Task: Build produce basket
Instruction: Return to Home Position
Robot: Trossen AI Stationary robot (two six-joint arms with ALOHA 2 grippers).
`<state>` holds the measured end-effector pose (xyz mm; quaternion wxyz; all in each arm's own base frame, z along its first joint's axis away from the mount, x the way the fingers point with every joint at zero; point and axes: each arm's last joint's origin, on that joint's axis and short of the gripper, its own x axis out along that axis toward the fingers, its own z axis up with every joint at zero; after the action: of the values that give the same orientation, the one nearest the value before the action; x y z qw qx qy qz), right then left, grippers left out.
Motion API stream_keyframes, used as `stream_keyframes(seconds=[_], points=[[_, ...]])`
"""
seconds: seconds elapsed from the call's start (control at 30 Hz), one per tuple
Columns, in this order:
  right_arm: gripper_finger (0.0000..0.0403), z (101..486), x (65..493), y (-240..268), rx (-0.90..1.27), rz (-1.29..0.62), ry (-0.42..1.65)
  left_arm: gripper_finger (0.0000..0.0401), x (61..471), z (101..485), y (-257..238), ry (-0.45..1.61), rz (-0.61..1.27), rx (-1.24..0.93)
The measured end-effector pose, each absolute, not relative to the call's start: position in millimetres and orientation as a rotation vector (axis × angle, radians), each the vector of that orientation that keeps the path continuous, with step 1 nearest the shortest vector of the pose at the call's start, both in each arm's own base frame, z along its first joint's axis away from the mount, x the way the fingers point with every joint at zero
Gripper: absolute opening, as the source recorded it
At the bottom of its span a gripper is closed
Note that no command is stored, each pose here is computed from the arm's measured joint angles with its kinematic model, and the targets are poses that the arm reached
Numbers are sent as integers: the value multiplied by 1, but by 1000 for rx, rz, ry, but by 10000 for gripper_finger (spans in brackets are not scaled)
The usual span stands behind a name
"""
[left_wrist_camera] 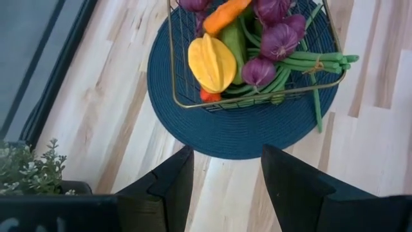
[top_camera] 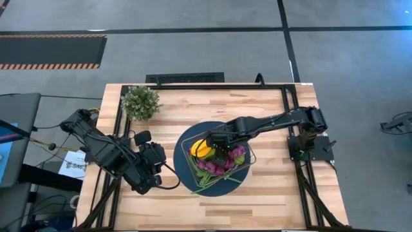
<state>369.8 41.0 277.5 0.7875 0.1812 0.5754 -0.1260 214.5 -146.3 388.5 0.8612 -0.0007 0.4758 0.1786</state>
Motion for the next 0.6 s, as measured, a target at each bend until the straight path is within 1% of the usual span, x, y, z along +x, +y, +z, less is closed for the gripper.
stream_keyframes(seconds=[0.27,0.37,0.4,0.47,0.53,0.6], points=[[275,312,367,39,387,-274,1228,169,215,389,-146,985,377,38],[260,330,358,37,343,-314,1238,169,215,388,-145,972,385,79],[248,336,354,36,323,-338,1236,169,214,387,-144,976,392,98],[210,347,342,36,269,-394,1235,165,214,384,-144,977,403,116],[150,359,326,36,225,-460,1236,151,213,380,-142,986,410,136],[76,373,306,38,201,-508,1214,124,210,377,-140,988,415,146]])
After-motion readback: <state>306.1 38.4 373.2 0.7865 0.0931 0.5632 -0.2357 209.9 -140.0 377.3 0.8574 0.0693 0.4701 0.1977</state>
